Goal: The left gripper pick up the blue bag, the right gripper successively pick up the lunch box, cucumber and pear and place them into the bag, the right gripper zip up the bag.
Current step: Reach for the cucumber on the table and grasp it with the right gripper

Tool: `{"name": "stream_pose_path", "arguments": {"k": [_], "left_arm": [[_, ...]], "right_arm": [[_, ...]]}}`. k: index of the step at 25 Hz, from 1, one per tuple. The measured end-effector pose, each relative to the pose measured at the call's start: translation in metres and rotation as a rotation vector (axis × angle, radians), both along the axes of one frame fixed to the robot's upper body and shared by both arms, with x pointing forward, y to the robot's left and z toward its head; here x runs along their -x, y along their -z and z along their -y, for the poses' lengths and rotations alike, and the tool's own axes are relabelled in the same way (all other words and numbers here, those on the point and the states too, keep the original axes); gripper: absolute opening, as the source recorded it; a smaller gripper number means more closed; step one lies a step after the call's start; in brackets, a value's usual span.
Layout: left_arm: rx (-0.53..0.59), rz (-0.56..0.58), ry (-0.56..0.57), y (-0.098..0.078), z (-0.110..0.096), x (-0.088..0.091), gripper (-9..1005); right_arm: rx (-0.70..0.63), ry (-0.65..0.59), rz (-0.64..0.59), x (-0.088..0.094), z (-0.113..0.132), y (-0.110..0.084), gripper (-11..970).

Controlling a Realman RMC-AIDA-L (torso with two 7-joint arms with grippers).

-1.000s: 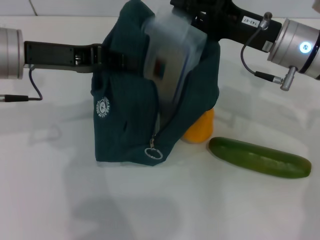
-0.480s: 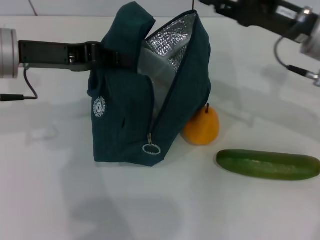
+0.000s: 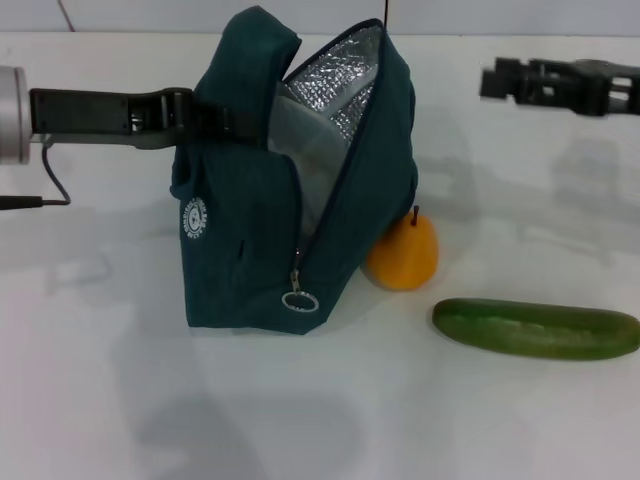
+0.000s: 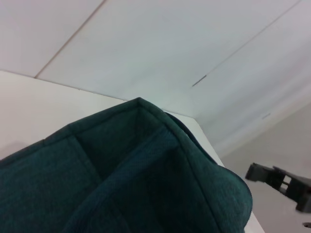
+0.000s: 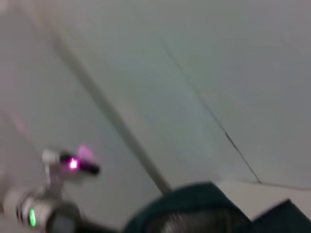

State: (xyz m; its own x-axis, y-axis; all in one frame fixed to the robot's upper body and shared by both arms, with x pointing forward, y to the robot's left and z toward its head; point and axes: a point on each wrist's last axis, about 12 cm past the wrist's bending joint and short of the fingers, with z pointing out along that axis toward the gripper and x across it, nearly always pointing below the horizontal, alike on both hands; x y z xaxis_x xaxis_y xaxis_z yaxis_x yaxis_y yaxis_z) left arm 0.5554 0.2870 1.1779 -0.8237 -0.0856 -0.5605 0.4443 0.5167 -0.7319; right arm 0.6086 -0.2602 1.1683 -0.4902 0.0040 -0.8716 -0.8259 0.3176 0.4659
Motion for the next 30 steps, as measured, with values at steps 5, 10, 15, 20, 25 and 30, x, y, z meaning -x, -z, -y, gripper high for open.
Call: {"name": "stream_pose_path", "arguments": {"k": [5,10,15,20,25,30], "left_arm": [[0.005,0.001,-0.012,0.003,-0.003,0.003,40],[0.012,-0.009,-0.002,0.008,-0.002,0.002,39],[0.014,-0.013,-0.004,0.01,-0.004,0.001,40],[0.025,-0.015,-0.005,0.015,-0.004,0.002,40],[0.031,-0.01,-0.001,0.016,-0.001,0.001,39],[0.033,-0.006,0.002,0.016,0.001,0.001,39]], "right_arm": [[0.236,-0.103,0.067,-0.002,0.008,-0.017,809],[0.543,-0.206,0.027,-0.005,0.004,-0.032,805],[0.748,-0.308,-0.001,-0.004,-0.014,-0.046,802],[0.93,-0.401,0.003,0.004,-0.052,-0.051,801],[1.067,-0.484,0.018,0.009,-0.088,-0.047,799],[1.19,-0.565,0.049,0.015,-0.109,-0.035,798]]}}
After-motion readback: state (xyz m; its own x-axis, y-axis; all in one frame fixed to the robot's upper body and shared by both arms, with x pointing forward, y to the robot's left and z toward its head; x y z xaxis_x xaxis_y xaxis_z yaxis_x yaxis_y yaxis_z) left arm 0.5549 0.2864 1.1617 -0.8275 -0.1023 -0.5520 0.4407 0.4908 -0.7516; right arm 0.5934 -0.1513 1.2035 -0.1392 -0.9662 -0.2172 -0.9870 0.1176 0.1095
